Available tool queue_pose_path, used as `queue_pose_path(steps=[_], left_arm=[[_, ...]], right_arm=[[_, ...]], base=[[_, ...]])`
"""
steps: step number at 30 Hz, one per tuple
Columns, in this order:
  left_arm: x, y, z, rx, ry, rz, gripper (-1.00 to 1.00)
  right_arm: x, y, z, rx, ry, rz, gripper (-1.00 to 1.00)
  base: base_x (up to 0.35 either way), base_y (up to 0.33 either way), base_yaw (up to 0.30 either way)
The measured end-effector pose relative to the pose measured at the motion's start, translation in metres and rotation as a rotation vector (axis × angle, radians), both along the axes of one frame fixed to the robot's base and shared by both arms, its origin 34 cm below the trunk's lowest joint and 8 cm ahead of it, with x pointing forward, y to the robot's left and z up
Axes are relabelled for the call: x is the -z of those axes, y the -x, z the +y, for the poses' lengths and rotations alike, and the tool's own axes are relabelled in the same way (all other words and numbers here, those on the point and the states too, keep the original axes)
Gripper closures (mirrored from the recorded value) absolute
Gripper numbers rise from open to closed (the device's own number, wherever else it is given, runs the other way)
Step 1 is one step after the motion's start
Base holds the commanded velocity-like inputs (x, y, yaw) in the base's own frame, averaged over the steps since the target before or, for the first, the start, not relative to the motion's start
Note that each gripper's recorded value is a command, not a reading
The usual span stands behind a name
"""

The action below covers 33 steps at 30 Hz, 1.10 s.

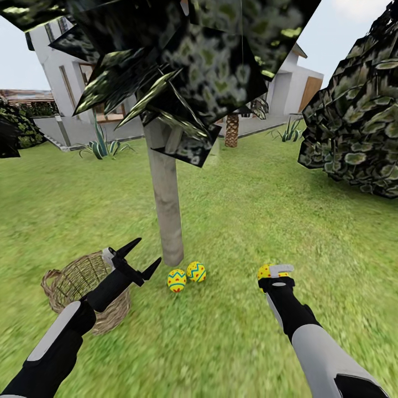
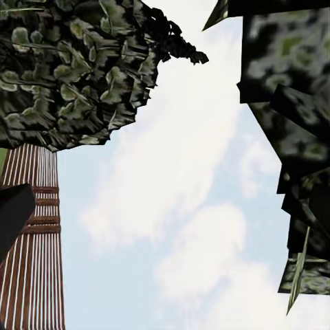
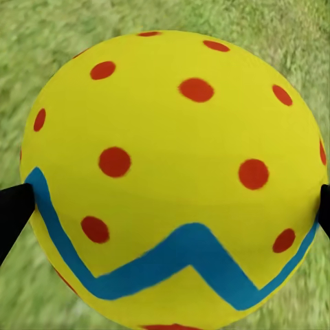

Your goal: Take the three Easter eggs out of the wicker basket on the lawn in the garden, then place them on the lawn next to a single tree (choose any tree) so that all three eggs are next to the same tree and none are left in the basket.

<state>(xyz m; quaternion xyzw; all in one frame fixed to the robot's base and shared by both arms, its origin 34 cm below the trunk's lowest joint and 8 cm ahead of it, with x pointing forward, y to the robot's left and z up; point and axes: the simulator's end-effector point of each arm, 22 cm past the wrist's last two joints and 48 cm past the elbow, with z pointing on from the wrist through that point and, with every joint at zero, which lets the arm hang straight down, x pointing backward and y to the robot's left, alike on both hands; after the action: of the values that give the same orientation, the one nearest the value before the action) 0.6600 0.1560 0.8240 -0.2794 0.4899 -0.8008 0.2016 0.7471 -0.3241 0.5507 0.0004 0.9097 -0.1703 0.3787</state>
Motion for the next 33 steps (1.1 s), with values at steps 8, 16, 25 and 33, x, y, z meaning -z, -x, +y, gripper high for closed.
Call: queue_pose_path(steps=[8,16,25,33], left_arm=[[0.001,0.000,0.000,-0.001,-0.002,0.002,-1.00],[0.001,0.000,0.000,-0.001,-0.002,0.003,-1.00],[0.007,-0.002,0.000,-0.001,-0.003,0.014,-1.00],[0.014,-0.003,0.000,-0.002,-0.002,0.026,-1.00]], right_arm=[[0.000,-0.003,0.028,-0.066,0.014,0.004,1.00],[0.019,0.004,0.107,-0.338,-0.191,0.070,1.00],[0.021,0.000,0.095,-0.291,-0.134,0.046,1.00],[0.028,0.002,0.094,-0.286,-0.125,0.055,1.00]], base=[[0.199,-0.058,0.000],[0.275,-0.180,0.000],[0.095,-0.313,0.000],[0.000,-0.207,0.000]])
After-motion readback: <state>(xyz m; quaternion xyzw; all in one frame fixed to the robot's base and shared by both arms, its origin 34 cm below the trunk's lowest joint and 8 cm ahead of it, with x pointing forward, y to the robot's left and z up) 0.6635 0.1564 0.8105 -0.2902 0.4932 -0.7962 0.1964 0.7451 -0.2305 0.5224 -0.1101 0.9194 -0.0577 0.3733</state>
